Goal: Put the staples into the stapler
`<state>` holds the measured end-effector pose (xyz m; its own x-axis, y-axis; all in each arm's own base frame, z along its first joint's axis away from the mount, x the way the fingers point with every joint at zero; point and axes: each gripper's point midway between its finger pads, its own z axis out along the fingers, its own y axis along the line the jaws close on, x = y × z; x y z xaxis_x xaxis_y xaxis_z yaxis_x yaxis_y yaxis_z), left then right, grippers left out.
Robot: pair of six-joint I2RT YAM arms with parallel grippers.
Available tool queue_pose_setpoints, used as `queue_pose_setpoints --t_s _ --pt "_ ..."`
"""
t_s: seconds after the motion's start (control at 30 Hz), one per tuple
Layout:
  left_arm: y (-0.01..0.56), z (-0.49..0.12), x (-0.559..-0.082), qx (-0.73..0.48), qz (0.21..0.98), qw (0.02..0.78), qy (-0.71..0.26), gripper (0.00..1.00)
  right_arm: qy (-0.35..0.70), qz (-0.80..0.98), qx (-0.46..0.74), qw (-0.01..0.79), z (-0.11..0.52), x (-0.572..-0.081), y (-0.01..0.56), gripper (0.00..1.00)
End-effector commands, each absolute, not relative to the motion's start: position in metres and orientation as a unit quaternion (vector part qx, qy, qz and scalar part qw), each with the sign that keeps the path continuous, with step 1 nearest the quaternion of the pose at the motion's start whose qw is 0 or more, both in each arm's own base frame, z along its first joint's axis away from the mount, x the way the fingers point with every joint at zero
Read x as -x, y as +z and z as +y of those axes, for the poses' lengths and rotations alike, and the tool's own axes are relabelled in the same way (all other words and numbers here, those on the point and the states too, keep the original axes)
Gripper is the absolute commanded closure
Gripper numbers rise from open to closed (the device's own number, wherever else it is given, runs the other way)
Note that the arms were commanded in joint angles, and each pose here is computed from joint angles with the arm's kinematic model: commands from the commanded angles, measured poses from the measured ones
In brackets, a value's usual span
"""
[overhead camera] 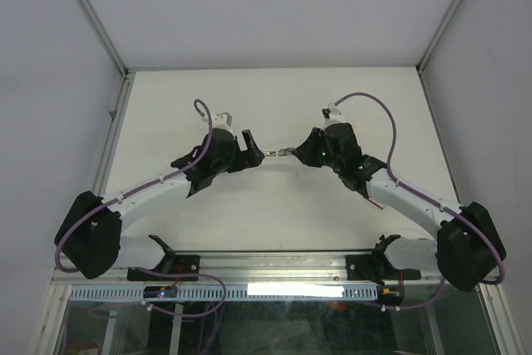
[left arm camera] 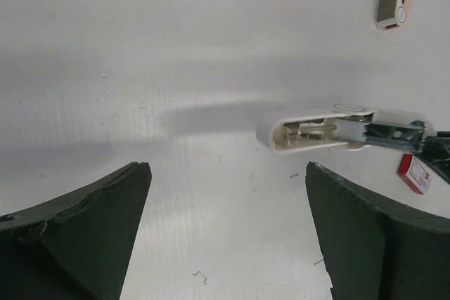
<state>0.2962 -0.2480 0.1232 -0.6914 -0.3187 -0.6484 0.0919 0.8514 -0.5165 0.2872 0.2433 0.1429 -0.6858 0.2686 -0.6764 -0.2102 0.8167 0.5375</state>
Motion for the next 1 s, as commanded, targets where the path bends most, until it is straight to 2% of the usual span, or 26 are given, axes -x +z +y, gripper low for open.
queue_pose_setpoints --t_s 0.0,0.23,0.5,0.73,0.97 --pt "0.128 -0.233 -0.295 0.078 0.875 0.4 -0.263 0.03 0.36 0.83 -0.026 0.425 0.248 -0.294 0.191 1.0" --pt "0.15 -0.217 -0.294 0.056 0.859 0.44 -0.255 0.01 0.382 0.832 -0.013 0.402 0.245 -0.291 0.198 1.0" --pt "0.244 -0.251 -0.265 -0.172 0.748 0.539 -0.347 0.02 0.445 0.835 0.087 0.311 0.251 -0.258 0.223 1.0" --pt "0.256 -0.29 -0.233 -0.292 0.696 0.518 -0.402 0.02 0.498 0.82 0.14 0.246 0.259 -0.228 0.243 1.0" --pt "0.249 -0.302 -0.222 -0.312 0.696 0.506 -0.404 0.09 0.51 0.817 0.141 0.228 0.262 -0.224 0.244 1.0"
